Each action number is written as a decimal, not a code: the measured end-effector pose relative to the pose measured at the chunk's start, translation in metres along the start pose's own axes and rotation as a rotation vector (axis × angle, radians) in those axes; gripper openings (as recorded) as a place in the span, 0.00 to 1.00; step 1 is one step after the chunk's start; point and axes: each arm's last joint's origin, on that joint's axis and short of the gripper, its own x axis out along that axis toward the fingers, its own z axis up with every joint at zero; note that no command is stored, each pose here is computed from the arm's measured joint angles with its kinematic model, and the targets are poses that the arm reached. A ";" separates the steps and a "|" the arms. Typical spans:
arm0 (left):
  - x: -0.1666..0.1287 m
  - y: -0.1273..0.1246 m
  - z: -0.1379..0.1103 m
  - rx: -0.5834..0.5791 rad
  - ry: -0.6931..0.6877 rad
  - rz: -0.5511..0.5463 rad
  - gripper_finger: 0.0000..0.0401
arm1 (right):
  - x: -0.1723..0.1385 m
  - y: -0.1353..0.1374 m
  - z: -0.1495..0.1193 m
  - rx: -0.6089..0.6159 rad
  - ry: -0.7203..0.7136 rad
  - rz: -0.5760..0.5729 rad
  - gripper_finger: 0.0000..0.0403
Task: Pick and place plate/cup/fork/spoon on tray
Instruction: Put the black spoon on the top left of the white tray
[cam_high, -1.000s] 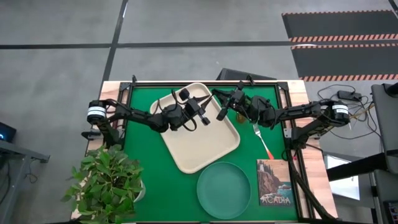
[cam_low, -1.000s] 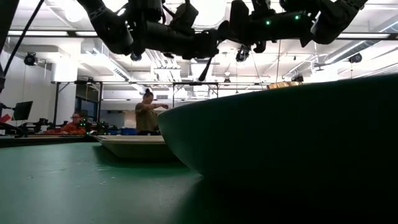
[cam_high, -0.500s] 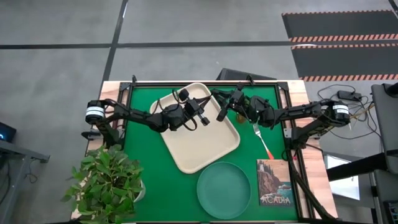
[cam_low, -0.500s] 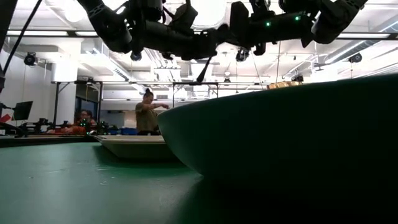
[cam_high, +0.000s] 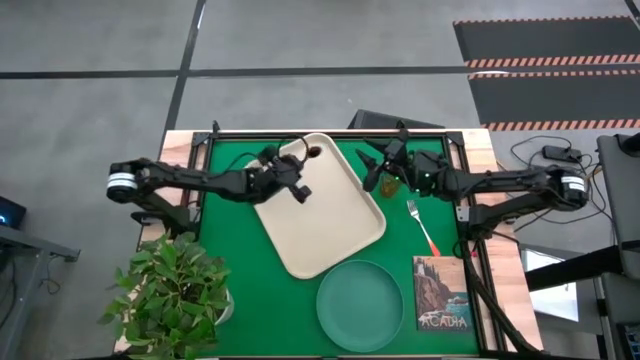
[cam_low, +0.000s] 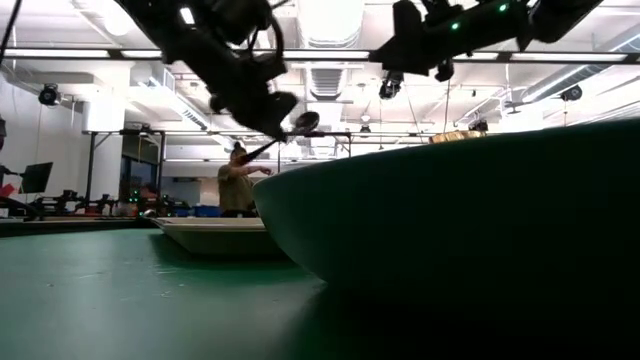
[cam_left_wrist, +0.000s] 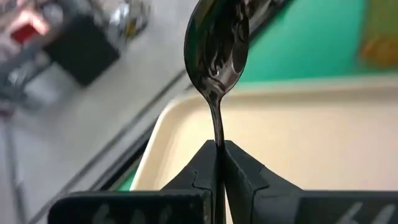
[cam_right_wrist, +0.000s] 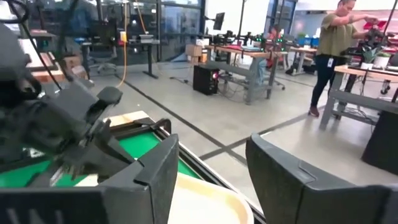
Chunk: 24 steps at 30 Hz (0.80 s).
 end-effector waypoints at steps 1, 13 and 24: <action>0.000 0.005 -0.005 0.007 0.044 0.014 0.00 | -0.003 -0.001 0.002 0.004 0.003 0.000 0.44; 0.031 0.047 -0.047 -0.034 0.338 -0.090 0.00 | -0.020 -0.009 0.011 0.015 0.040 0.006 0.45; 0.046 0.075 -0.055 -0.015 0.373 -0.066 0.00 | -0.018 -0.008 0.007 0.007 0.061 0.013 0.45</action>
